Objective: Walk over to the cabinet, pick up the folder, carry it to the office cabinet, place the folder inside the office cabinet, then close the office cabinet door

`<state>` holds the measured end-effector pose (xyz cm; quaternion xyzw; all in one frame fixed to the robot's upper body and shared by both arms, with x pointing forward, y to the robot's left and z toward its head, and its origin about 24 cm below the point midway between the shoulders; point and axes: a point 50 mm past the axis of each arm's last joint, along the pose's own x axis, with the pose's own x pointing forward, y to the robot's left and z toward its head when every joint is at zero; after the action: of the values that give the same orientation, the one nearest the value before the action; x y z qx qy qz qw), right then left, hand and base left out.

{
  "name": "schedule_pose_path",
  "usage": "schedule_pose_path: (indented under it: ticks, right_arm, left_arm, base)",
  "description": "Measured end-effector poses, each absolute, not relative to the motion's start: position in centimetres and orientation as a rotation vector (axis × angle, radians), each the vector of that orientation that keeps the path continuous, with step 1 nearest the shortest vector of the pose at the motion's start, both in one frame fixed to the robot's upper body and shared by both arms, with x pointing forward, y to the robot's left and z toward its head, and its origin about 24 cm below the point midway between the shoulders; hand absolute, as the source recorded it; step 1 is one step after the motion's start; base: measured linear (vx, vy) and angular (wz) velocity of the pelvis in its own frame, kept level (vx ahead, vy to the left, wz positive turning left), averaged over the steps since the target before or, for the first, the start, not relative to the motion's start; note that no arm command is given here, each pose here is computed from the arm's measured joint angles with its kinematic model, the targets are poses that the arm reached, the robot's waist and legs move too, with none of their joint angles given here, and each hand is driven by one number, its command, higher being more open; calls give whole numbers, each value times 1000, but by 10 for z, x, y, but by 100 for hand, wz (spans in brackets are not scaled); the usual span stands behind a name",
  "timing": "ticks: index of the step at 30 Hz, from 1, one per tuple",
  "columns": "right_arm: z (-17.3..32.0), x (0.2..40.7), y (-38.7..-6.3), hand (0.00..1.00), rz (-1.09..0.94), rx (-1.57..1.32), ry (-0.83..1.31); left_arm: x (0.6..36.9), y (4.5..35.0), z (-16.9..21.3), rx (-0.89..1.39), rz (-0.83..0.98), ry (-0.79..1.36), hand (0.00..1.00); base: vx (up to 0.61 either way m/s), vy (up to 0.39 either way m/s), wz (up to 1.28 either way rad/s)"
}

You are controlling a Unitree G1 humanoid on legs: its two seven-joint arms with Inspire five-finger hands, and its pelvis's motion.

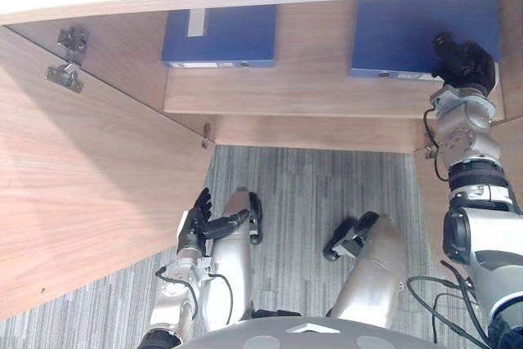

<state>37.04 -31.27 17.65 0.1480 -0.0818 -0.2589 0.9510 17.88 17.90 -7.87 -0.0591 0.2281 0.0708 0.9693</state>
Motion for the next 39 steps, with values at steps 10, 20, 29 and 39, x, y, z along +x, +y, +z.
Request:
schedule_pose_path:
  ticks: [10,20,29,39]
  right_arm:
    - [184,374,-312,0,-525,310,-172]
    - [188,375,-306,0,-493,286,-191]
    - [222,355,-251,0,-195,177,-445]
    - [188,320,-235,0,-77,137,-446]
  left_arm:
    - [179,179,-79,-121,137,460,100]
    - [179,179,-78,-119,136,459,100]
    - [179,175,-77,-105,106,453,100]
    - [178,175,-78,-14,74,458,100]
  base:
    - [0,0,0]
    - [-5,-2,-3]
    - [-17,-12,-10]
    - [30,21,-6]
